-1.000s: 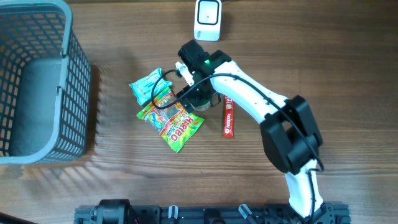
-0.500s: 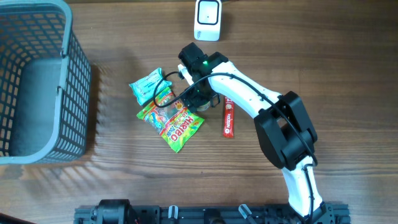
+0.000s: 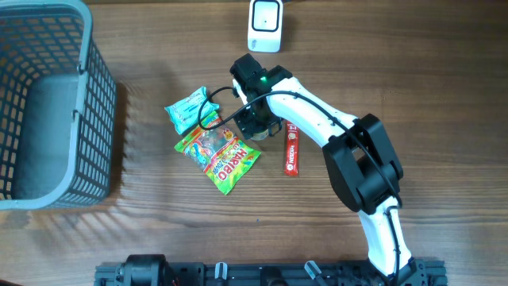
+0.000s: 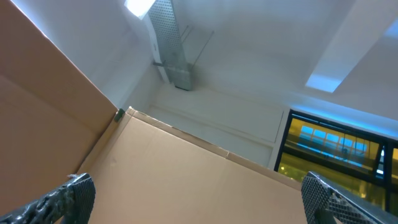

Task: Scan the item barcode
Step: 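Grasp the green-lidded jar with the right gripper, then lift the jar and hold its label toward the white scanner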

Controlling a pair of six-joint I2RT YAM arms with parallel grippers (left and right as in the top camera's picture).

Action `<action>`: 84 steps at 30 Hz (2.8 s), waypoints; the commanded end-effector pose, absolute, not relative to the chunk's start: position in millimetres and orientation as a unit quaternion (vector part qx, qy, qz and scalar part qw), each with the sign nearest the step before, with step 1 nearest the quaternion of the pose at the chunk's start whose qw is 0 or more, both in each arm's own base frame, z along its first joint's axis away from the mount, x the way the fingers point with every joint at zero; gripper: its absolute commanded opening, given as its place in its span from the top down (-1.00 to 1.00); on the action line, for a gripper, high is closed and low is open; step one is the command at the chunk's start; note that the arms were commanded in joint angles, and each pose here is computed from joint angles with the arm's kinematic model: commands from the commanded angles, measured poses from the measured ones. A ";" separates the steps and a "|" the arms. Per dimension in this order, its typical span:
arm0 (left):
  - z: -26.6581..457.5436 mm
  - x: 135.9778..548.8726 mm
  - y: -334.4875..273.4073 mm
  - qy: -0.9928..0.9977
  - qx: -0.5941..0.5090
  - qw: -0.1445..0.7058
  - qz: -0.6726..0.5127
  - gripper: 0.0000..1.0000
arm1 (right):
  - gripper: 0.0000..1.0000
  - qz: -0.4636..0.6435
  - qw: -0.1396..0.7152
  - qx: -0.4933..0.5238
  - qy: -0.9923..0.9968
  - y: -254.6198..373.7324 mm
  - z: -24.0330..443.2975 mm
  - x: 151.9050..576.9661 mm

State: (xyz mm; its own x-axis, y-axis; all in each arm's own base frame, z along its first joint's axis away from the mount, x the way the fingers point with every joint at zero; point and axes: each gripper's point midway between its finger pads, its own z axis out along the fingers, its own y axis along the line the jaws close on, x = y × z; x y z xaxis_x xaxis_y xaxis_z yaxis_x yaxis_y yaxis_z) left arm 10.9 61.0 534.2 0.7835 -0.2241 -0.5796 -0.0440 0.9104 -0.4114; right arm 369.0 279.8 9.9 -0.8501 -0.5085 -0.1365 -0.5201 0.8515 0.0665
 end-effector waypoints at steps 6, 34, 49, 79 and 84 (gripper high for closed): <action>532.9 2.6 62.1 0.315 -0.210 0.924 -0.049 -1.00 | -0.02 0.026 -0.007 -0.230 0.973 267.8 -2.7 355.9; 262.8 202.2 18.0 0.710 -0.123 0.692 -0.045 -1.00 | 0.23 0.209 -0.162 -0.037 0.964 260.0 121.1 337.4; 148.1 234.7 -3.0 0.775 -0.089 0.620 -0.080 -1.00 | 0.21 0.134 -0.134 -0.028 0.981 236.9 109.5 347.0; 138.0 234.6 -3.9 0.784 -0.088 0.609 -0.081 -1.00 | 0.28 0.077 0.502 -0.053 0.860 257.9 193.0 611.6; 138.0 234.6 -3.9 0.784 -0.088 0.609 -0.081 -1.00 | 0.26 0.064 0.554 -0.053 0.828 256.4 168.1 630.4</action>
